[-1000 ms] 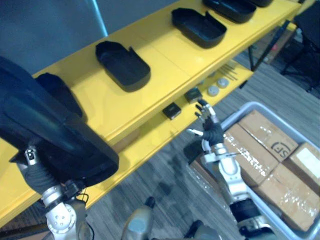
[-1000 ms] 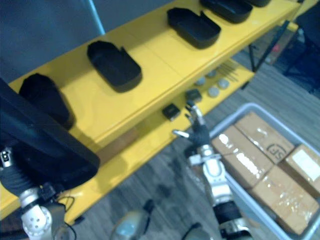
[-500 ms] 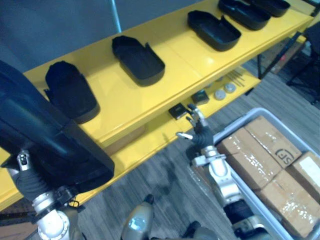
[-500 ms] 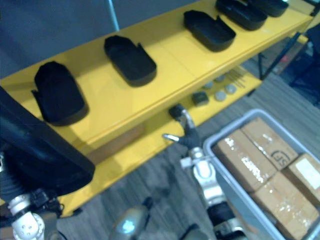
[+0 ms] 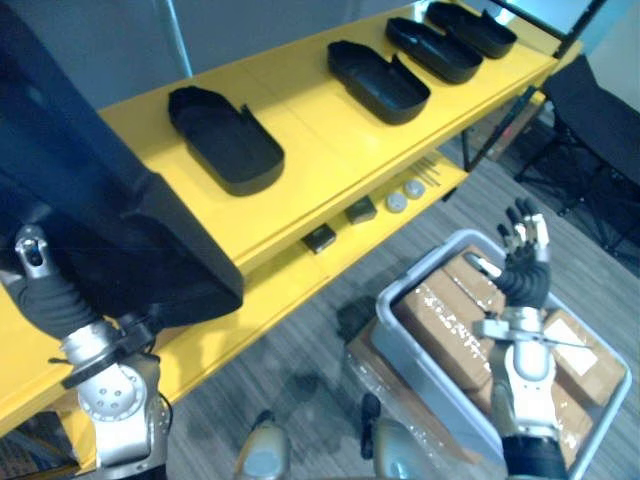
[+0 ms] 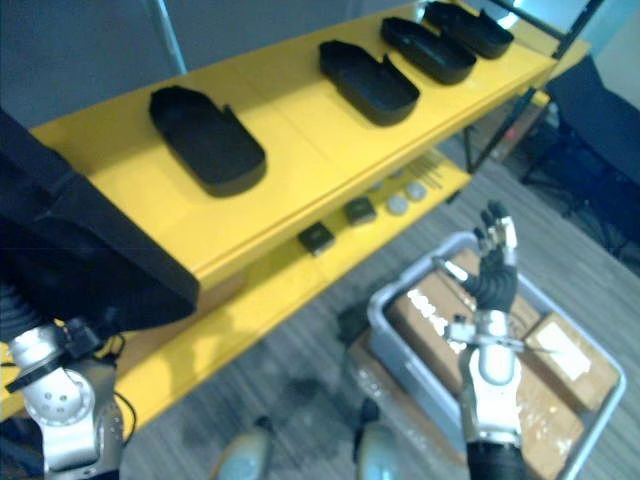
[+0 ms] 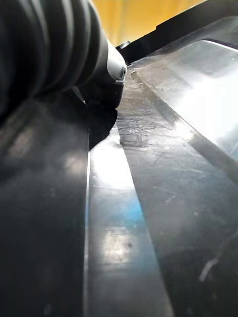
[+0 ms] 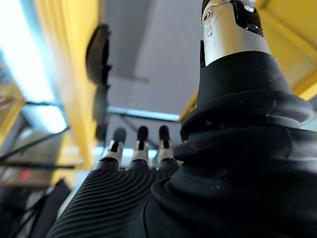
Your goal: Walk over and take plastic housings, then place them on the shelf
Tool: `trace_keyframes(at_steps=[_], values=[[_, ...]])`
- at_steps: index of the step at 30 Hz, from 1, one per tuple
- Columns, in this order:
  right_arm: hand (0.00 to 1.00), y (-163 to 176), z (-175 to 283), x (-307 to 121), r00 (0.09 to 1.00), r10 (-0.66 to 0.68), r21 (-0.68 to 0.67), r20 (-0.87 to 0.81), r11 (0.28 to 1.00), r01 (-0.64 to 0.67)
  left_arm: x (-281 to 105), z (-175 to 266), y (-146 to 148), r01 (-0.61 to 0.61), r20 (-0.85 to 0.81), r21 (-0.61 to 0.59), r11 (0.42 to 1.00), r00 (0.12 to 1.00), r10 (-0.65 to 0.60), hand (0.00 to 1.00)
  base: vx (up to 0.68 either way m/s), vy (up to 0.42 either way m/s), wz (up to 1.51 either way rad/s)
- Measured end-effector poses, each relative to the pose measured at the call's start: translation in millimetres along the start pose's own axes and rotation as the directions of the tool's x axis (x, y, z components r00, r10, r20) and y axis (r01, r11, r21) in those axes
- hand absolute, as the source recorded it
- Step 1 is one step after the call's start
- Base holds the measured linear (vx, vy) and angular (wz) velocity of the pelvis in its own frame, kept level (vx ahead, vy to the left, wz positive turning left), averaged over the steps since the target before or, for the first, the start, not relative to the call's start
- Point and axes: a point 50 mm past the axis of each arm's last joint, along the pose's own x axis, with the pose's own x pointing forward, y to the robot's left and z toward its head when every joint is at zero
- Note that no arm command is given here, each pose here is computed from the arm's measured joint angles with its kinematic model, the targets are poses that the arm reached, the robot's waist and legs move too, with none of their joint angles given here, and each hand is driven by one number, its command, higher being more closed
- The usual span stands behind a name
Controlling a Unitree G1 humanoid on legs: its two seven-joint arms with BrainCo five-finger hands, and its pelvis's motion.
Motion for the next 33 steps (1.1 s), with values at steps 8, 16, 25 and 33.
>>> trace_keyframes(at_steps=[8, 16, 25, 33], values=[[0.0, 7.2, 18.9, 13.8, 0.991, 0.1, 0.134, 0.088, 0.985, -0.112, -2.3, 1.6, -2.7, -0.017, 0.025, -0.012, 1.0, 1.0, 0.017, 1.0, 0.11, -0.157, 0.15], [0.0, 118.7, 26.5, 26.4, 0.881, 0.428, 0.384, 0.199, 0.793, -0.472, -5.5, -14.6, 7.0, -0.061, -0.042, 0.159, 0.985, 0.997, 0.069, 1.0, -0.05, 0.041, 0.25], [0.0, 195.7, 11.9, 15.9, 0.775, 0.622, 0.458, 0.112, 0.66, -0.596, -48.4, -9.7, 81.4, -0.151, -0.179, 0.426, 0.892, 0.952, 0.247, 1.0, 0.01, -0.01, 0.53], [0.0, 174.9, -20.5, 1.8, 0.797, 0.6, 0.427, -0.068, 0.739, -0.521, -56.2, -20.9, 60.8, -0.097, -0.278, 0.247, 0.964, 0.946, 0.166, 1.0, 0.03, 0.002, 0.49]])
